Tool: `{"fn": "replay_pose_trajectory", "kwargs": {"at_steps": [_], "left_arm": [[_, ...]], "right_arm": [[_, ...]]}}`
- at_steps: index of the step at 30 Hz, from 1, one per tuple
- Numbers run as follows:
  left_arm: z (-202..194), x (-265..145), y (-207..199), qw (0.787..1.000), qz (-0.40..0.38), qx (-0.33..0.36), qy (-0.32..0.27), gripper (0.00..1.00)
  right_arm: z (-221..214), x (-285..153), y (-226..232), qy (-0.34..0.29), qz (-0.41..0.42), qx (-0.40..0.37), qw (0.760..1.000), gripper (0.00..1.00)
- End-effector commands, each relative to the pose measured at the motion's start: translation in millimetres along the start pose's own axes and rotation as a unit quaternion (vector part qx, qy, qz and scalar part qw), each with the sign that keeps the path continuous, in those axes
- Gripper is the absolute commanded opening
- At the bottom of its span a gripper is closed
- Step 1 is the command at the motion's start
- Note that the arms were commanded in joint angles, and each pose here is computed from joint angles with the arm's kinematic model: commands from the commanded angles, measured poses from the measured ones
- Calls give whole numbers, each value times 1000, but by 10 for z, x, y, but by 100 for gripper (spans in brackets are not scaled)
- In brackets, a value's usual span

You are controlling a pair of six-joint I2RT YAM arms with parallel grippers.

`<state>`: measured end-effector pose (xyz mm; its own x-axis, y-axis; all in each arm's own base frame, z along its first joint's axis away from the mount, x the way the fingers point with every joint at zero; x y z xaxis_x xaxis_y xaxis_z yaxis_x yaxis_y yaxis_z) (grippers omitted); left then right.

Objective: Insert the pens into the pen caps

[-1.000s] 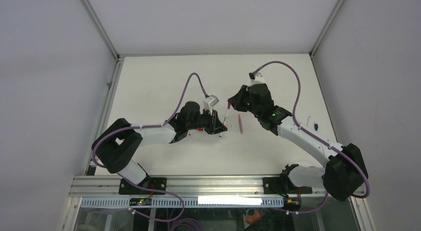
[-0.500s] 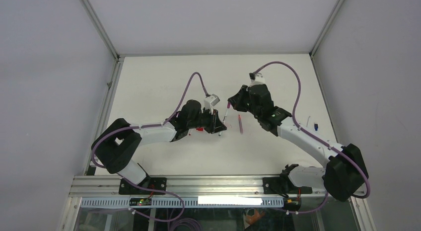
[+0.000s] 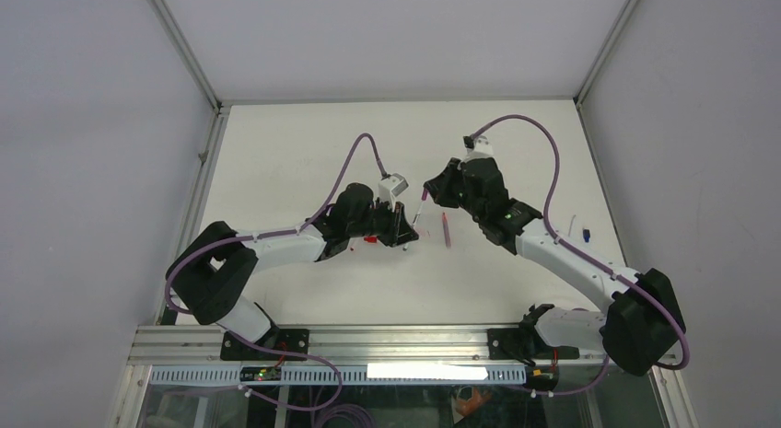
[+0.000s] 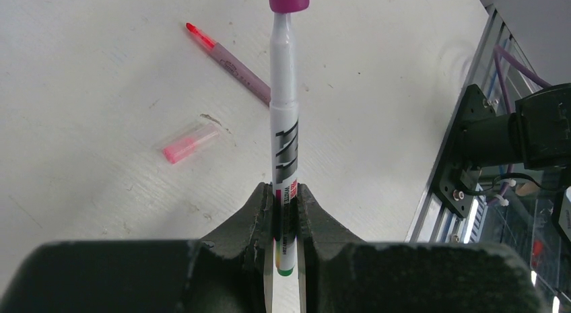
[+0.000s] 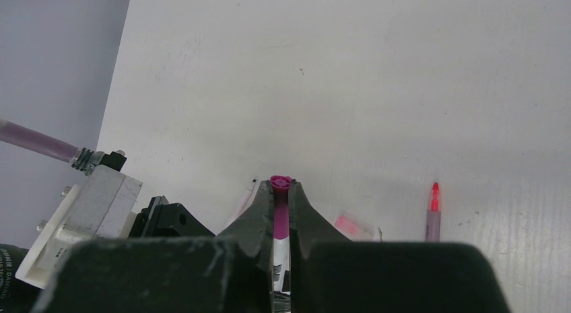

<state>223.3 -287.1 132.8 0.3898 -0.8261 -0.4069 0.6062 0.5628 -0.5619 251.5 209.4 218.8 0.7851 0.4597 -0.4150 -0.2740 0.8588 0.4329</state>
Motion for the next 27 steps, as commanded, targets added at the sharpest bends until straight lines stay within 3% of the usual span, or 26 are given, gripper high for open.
{"fn": "replay_pose_trajectory", "kwargs": {"at_steps": [1, 27], "left_arm": [[574, -85, -231, 993, -17, 41, -110, 0], [793, -181, -311, 987, -4, 51, -149, 0]], "right_arm": [[-272, -71, -43, 56, -2, -22, 998, 0], [-399, -75, -40, 60, -7, -33, 998, 0]]}}
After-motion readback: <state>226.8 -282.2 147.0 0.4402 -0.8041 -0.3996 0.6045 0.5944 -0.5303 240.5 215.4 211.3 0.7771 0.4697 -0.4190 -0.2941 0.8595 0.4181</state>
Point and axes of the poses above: each gripper's point midway between its finger pads, its own x axis out along the fingers, its own y axis along the line the jaws close on, z = x × y, the point moved 7 cm from there along -x, back along the fingers, and after that the axes turned 6 degrees about -x, right-handed, at the moved point
